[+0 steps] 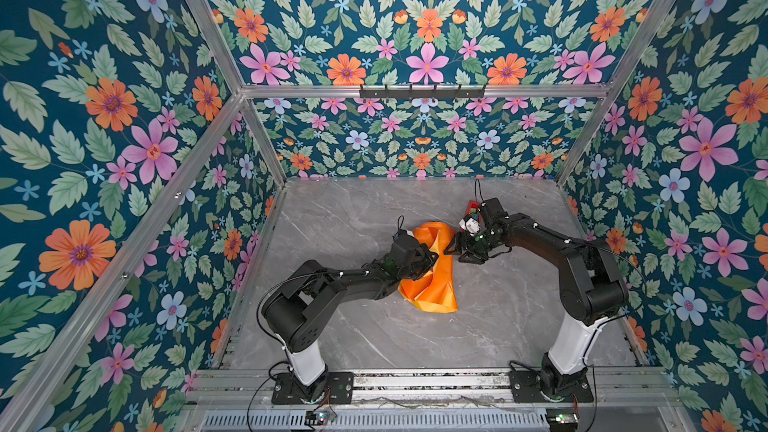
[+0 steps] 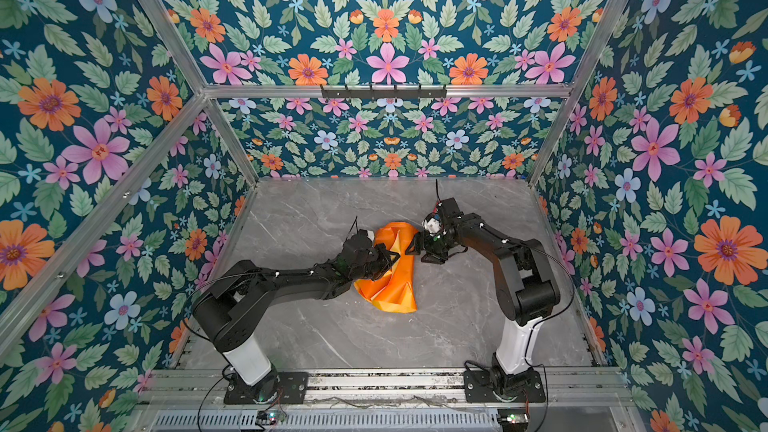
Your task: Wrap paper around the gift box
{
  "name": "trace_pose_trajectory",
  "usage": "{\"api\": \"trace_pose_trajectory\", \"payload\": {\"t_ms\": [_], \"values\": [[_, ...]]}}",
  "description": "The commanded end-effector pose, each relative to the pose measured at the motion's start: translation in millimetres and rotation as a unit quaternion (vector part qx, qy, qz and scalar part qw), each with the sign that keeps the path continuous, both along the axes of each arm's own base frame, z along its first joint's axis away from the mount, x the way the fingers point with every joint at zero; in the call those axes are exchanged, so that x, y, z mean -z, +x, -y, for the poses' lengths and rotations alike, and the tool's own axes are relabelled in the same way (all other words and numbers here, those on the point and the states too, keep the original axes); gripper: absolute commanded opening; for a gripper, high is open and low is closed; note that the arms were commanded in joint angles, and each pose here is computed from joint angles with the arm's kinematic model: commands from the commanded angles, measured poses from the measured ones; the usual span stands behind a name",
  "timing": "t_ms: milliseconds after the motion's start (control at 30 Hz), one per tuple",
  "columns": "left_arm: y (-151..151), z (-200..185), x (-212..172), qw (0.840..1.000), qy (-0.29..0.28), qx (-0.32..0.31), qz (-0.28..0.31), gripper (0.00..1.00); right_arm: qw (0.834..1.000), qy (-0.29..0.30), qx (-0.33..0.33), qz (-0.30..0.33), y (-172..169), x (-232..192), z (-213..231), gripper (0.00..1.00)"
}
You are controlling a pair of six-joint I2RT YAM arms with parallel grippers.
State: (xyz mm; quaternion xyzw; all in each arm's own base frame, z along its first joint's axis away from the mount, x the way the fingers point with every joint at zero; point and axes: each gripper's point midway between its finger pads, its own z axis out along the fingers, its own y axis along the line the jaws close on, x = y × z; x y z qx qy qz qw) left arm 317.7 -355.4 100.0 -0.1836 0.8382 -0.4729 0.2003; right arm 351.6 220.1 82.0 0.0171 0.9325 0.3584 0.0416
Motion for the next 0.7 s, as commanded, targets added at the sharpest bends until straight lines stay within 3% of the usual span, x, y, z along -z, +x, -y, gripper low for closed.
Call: {"api": "trace_pose_trajectory", "payload": {"t_ms": [0, 333, 667], "values": [[-6, -4, 16, 0.999, 0.032, 0.009, -0.021, 0.00, 1.000, -0.004, 0.004, 0.000, 3, 7, 0, 0.70], [25, 25, -47, 0.999, -0.009, 0.014, 0.045, 0.00, 0.999, -0.035, 0.006, -0.017, -3, 32, 9, 0.67], [40, 33, -46, 0.999, 0.000, 0.016, 0.049, 0.00, 0.999, -0.042, 0.003, -0.017, -4, 34, 11, 0.64]]}}
